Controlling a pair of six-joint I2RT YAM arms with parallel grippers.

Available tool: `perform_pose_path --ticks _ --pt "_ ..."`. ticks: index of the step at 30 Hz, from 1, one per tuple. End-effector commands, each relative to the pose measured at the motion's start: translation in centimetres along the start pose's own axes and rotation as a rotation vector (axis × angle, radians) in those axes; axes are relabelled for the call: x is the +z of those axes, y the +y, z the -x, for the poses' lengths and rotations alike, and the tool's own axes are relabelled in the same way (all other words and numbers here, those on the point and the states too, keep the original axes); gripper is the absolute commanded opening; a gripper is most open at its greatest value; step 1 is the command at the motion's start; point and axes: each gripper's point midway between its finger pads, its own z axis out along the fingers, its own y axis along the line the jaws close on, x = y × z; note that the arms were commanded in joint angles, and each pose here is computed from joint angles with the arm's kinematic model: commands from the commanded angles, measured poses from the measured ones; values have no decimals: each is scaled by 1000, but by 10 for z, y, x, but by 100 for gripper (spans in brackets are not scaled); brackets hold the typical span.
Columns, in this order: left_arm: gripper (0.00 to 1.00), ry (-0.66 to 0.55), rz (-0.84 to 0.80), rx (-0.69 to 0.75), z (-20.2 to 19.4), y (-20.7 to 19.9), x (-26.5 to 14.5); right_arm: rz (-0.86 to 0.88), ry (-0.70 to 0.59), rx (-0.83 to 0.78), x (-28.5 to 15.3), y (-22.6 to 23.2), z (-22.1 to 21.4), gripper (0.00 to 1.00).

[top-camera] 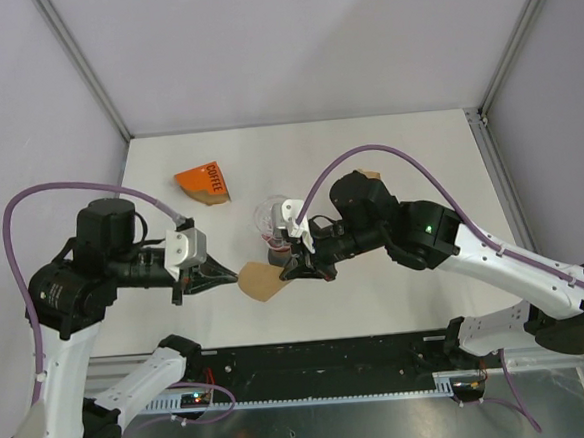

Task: Place the coffee filter in the dripper
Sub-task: Place the coffee filter in the coffee dripper.

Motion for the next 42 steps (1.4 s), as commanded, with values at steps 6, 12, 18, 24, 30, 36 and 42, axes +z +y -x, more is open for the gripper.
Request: perform_pose_path --ticks 6,12,18,24,30,36,42 --pt "0 8 24 -18 6 -1 -5 16 -70 -58 -15 10 25 0" --pt "0 -6 3 -23 8 -4 -4 19 -67 -55 -14 10 23 0" --pt "1 -3 4 -25 7 -4 -4 18 -72 -57 -14 10 25 0" --pt "0 0 39 -10 9 2 -6 30 -69 -58 -13 12 24 0" --pt "1 -11 13 -18 8 0 -2 33 -73 -63 -12 13 25 0" --pt "2 -24 -18 -24 7 -5 0 35 -76 -64 -11 13 27 0" --pt "1 -13 26 19 12 2 -4 38 -65 -63 -10 14 24 0"
